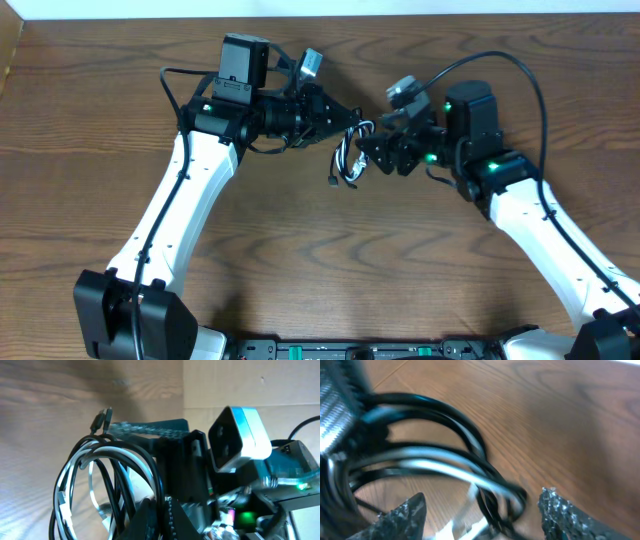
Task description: Untangle cables
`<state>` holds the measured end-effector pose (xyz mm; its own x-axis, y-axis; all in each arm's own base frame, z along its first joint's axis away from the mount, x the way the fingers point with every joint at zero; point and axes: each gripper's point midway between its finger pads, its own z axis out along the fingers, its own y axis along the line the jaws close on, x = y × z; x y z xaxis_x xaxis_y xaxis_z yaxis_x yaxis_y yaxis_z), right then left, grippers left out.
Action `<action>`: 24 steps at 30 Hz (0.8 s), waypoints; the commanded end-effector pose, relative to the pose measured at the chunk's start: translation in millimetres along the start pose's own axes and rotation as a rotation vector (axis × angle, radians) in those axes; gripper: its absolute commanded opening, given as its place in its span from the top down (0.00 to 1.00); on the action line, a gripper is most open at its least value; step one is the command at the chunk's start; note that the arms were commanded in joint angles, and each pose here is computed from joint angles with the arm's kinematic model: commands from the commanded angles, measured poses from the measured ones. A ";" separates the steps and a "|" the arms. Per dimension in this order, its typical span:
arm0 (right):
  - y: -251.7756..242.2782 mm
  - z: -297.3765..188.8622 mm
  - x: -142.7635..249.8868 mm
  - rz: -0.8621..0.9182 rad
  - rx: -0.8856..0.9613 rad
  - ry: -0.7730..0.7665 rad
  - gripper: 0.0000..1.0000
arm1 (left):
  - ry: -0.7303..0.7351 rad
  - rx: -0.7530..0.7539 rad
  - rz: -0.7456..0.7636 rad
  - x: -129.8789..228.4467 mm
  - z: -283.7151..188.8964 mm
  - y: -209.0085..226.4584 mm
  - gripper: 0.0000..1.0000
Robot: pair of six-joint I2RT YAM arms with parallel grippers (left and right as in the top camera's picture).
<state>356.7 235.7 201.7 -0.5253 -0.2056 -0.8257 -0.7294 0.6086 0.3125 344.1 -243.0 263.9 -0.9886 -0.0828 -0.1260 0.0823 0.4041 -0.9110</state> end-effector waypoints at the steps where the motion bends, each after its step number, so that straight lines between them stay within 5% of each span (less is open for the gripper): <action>1: 8.0 9.0 -9.8 -0.190 0.014 -0.023 0.37 | 0.059 0.086 -0.023 9.0 -3.4 -16.9 0.93; 4: -1.4 12.1 -18.6 -0.215 0.087 -0.052 0.52 | 0.078 0.107 -0.034 12.1 -3.9 -20.7 0.93; 6: -2.5 11.4 -23.1 -0.220 0.093 -0.069 0.70 | 0.081 0.109 -0.037 12.4 -4.0 -21.2 0.93; 7: -2.7 11.1 -25.2 -0.224 0.094 -0.077 0.93 | 0.081 0.109 -0.039 12.4 -4.0 -21.1 0.92; 8: -4.3 10.3 -25.7 -0.210 0.098 -0.079 0.99 | 0.078 0.107 -0.039 11.9 -4.0 -20.6 0.93; 12: -24.3 1.1 -23.3 -0.044 0.133 -0.080 0.99 | 0.001 0.043 -0.012 -3.8 -10.4 -5.7 0.93; 15: -48.4 -13.7 -11.0 0.138 0.150 -0.055 0.99 | -0.131 -0.177 -0.068 -22.8 -23.0 40.8 0.93; 19: -72.3 -29.6 8.4 0.300 0.193 -0.012 0.99 | -0.129 -0.243 -0.014 -20.4 -25.4 53.1 0.93; 24: -119.7 -61.5 68.4 0.675 0.504 0.109 0.99 | -0.120 -0.291 0.012 -16.8 -27.4 62.1 0.93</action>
<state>376.6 136.3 149.3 -0.8217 0.0823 -0.5640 -0.2395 0.8481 0.4727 358.3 -197.7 222.4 -0.9714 -0.2000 -0.1283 -0.0201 0.6074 -0.7941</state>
